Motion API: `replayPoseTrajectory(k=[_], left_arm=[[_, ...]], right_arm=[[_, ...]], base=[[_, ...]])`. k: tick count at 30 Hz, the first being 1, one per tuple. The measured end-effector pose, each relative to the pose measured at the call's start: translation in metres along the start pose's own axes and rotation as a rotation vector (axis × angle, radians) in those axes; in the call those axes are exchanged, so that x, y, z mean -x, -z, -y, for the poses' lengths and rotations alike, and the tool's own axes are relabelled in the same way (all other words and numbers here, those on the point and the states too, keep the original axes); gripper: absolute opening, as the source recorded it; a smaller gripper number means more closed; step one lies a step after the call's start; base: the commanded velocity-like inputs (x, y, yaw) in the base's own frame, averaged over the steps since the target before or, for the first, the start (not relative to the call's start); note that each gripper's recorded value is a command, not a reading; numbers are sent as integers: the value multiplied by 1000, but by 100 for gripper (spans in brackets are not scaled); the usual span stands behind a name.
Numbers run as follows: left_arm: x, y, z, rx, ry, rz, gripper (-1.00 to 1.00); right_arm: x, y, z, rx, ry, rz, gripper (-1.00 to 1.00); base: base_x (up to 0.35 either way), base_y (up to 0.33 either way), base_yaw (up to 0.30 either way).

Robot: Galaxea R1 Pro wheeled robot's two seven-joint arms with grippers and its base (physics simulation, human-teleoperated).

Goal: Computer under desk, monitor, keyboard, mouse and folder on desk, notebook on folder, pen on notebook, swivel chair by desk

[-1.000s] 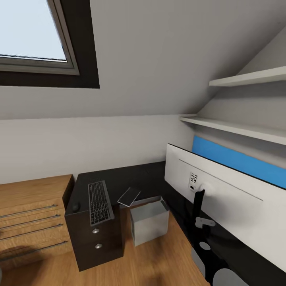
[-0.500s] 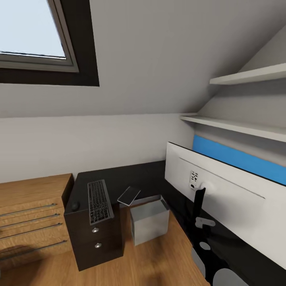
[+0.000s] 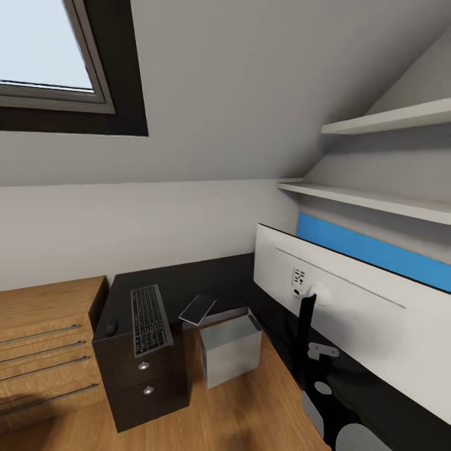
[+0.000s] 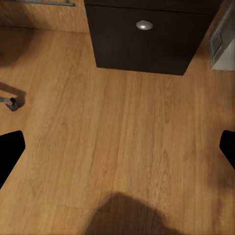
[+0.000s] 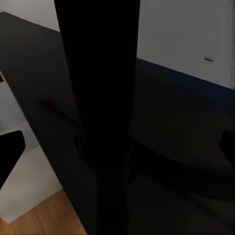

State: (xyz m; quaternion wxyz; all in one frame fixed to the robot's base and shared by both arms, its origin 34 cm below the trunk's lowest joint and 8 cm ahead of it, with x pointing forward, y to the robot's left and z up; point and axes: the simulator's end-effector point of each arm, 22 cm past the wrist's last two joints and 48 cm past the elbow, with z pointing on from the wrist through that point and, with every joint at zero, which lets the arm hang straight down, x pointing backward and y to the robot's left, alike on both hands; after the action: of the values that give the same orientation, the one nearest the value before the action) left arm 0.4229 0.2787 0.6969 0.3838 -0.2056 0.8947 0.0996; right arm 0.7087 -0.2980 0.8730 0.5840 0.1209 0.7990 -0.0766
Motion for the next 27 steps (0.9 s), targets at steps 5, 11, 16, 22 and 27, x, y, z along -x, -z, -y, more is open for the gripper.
replayPoseTrajectory(k=[5,11,16,22,27], left_arm=[[0,0,0,0,0,2,100],[1,0,0,0,0,2,100],[0,0,0,0,0,2,100],[0,0,-1,1,-1,1,100],[0,0,-1,1,-1,2,100]], right_arm=[[0,0,0,0,0,1,100],[2,0,0,-1,-2,11,100],[3,0,1,-1,-2,12,100],[3,0,1,-1,-3,13,100],[3,0,5,-18,-3,14,100]], base=[[0,0,-13],[26,0,-1],[197,0,0],[153,0,0],[139,-83,0]])
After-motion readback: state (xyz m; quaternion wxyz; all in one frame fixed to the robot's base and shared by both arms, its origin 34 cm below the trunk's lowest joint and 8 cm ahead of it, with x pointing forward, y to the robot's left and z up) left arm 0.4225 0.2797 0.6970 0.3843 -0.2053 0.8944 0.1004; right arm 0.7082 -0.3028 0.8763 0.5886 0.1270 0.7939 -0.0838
